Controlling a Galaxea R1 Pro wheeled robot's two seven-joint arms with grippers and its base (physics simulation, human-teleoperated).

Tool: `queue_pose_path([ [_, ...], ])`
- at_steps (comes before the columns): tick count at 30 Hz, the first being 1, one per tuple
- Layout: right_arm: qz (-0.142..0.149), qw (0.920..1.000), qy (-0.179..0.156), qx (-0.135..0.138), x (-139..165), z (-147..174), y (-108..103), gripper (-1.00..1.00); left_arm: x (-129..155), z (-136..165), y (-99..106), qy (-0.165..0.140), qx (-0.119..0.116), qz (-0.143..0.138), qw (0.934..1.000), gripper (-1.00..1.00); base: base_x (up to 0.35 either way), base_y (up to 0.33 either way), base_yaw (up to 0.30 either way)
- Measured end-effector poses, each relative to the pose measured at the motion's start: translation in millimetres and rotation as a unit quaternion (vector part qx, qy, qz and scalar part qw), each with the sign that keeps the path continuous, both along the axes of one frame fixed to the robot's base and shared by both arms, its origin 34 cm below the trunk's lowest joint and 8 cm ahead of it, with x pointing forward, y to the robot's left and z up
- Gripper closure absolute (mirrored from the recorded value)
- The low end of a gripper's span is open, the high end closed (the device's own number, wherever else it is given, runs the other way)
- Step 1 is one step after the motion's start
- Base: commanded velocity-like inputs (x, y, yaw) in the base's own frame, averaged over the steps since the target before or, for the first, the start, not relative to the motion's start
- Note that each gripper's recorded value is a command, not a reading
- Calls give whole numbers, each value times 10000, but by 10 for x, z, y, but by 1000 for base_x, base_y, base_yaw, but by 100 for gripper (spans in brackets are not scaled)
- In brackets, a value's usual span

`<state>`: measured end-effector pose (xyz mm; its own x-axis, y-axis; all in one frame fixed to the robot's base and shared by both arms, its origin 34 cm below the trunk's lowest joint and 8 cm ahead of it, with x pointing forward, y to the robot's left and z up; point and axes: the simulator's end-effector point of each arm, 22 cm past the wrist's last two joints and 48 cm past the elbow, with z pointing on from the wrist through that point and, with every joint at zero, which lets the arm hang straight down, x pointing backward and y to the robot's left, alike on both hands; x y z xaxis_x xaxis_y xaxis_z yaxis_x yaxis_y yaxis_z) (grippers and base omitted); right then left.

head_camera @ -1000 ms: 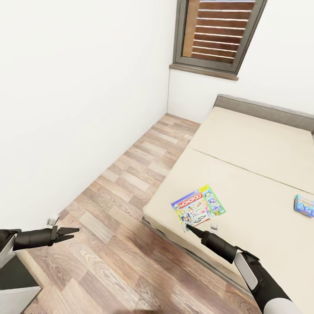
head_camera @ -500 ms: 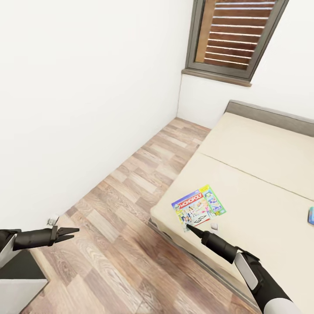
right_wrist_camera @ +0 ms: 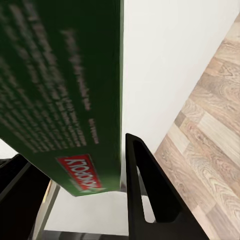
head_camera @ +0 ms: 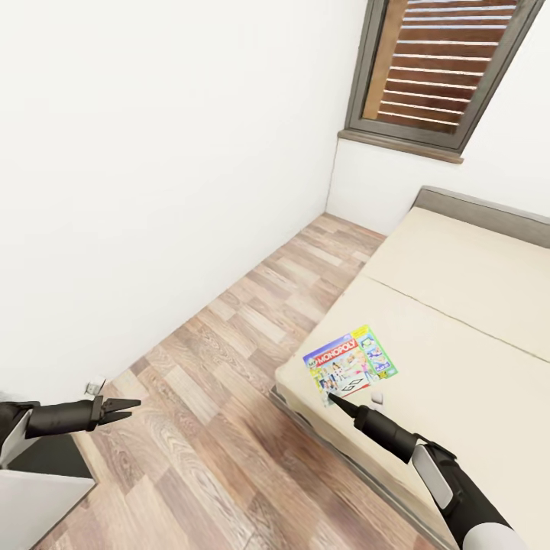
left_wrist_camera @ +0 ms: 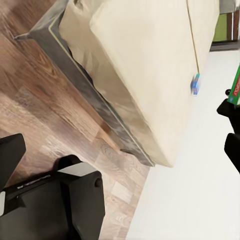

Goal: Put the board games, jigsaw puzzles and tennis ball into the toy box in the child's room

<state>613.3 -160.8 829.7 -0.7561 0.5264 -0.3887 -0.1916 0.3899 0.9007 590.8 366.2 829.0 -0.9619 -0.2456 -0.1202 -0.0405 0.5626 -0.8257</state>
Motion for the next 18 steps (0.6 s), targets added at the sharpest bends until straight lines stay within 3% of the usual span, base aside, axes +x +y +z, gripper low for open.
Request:
queue_pose_path([
  [18,36,9998,-211,-29,32,172,-148,100,48,143,-8,-169,-25,-15,9999,-100,0,0,155],
])
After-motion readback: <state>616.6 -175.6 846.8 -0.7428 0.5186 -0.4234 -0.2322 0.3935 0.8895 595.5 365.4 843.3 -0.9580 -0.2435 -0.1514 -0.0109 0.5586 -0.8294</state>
